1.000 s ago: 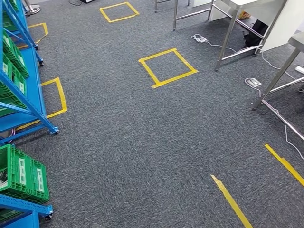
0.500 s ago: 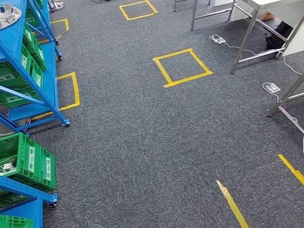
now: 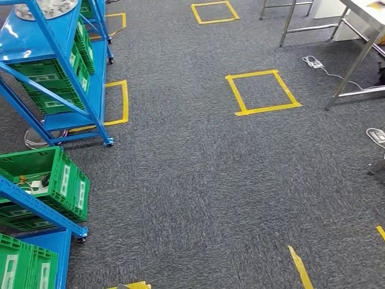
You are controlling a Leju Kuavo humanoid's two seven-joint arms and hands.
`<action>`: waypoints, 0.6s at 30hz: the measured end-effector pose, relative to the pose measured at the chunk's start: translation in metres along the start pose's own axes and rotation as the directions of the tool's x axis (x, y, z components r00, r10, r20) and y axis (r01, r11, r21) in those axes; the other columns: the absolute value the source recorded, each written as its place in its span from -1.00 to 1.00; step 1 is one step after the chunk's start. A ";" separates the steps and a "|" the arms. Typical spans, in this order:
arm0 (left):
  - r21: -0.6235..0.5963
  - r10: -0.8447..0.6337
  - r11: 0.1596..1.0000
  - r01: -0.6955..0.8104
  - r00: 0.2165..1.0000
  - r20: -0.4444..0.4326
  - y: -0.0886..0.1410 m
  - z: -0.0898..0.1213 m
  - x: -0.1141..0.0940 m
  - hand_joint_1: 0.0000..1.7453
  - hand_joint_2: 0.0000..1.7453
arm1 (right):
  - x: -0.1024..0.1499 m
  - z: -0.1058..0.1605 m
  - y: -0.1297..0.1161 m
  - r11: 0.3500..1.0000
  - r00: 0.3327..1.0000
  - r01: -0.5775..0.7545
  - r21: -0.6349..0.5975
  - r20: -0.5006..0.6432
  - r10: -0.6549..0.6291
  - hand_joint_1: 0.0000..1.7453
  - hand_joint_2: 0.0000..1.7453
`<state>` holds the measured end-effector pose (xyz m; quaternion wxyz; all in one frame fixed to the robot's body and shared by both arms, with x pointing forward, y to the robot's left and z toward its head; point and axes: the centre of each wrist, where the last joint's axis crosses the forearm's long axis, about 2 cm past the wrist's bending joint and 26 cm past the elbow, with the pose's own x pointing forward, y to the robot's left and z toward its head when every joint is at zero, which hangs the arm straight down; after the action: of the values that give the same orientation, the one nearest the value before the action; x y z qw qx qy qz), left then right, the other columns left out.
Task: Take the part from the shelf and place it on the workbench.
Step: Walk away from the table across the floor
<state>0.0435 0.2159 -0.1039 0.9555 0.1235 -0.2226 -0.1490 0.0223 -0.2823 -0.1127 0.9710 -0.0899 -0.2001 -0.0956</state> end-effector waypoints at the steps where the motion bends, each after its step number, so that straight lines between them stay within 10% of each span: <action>1: -0.001 0.002 1.000 -0.002 1.000 -0.001 0.000 0.000 0.000 -1.00 -1.00 | 0.000 0.000 0.000 1.000 1.000 -0.002 0.000 0.001 0.002 -1.00 -1.00; 18: 0.009 0.059 0.998 -0.059 0.998 -0.009 0.001 -0.001 0.001 -1.00 -1.00 | 0.001 -0.001 -0.001 0.999 0.998 -0.055 -0.005 -0.013 0.054 -1.00 -1.00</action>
<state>0.0447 0.2166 -0.1039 0.9599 0.1218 -0.2223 -0.1193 0.0234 -0.2836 -0.1126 0.9742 -0.0972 -0.1913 -0.0701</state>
